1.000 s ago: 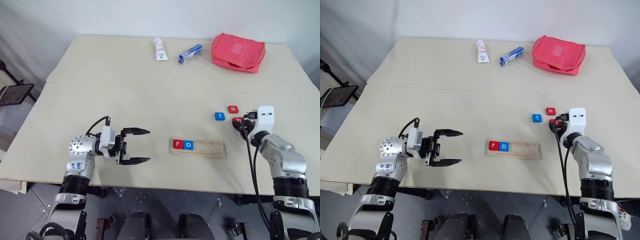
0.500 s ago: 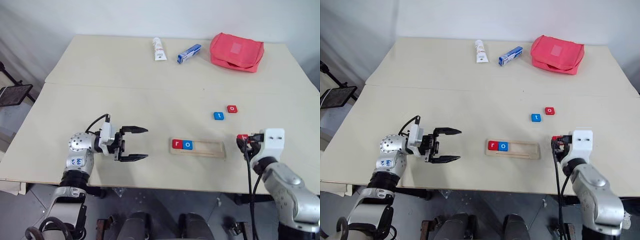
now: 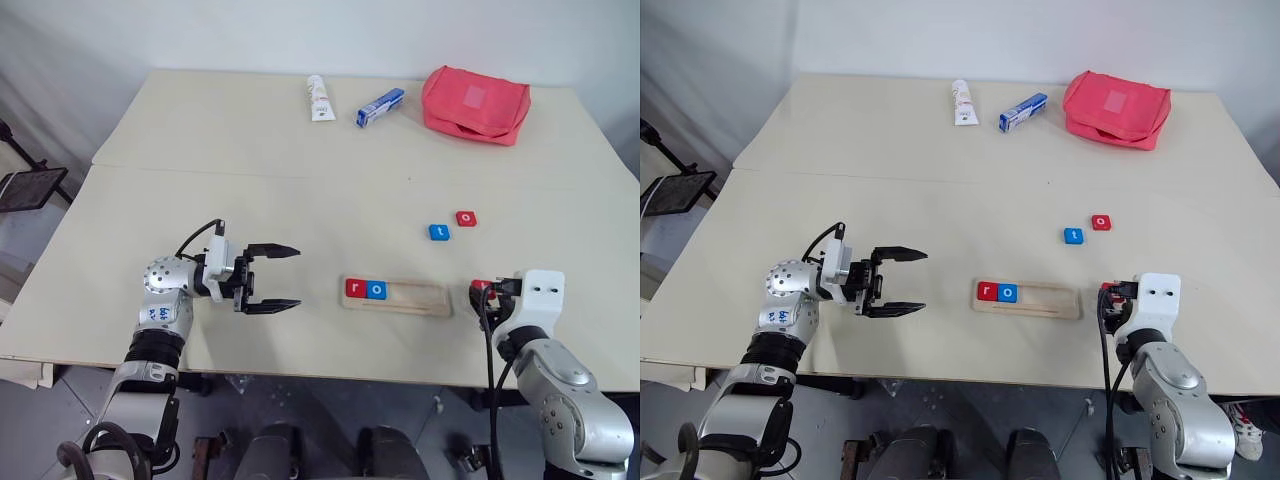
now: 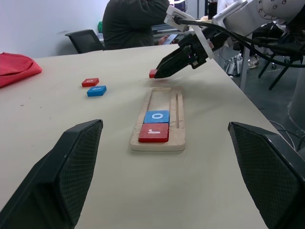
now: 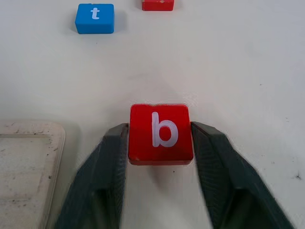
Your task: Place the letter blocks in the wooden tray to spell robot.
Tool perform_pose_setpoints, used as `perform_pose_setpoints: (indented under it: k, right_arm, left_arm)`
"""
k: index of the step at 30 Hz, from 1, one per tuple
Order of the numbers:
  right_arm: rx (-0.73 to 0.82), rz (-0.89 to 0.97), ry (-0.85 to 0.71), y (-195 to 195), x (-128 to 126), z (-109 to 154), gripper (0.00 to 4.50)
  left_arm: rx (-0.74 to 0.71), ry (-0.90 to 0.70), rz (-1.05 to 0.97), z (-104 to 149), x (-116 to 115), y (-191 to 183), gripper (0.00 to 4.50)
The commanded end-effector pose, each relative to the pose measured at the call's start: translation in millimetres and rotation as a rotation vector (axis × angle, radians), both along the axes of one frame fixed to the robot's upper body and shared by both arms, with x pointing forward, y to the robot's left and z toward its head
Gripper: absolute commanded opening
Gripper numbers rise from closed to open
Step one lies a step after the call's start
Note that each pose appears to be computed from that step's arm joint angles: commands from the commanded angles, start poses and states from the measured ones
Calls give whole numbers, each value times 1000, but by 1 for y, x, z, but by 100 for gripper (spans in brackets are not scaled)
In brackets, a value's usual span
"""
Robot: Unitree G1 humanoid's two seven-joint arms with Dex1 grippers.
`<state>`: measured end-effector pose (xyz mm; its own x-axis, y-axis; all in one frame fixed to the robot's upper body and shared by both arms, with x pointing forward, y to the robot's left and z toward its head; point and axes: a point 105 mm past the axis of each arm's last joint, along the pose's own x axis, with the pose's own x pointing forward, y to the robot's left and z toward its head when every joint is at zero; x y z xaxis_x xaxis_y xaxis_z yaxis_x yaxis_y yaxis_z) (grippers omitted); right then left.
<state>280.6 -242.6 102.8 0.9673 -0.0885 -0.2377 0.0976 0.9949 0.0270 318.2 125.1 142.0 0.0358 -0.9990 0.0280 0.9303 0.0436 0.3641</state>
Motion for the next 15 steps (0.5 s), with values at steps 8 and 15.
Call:
perform_pose_setpoints:
  k: [8,15]
  right_arm:
    - [-68,113,-62,5,-6,21,446]
    - [-308,504,18,5,-10,40,446]
  left_arm:
    - [20,0,-62,2,-11,4,450]
    - [42,19,-126,-3,-21,3,450]
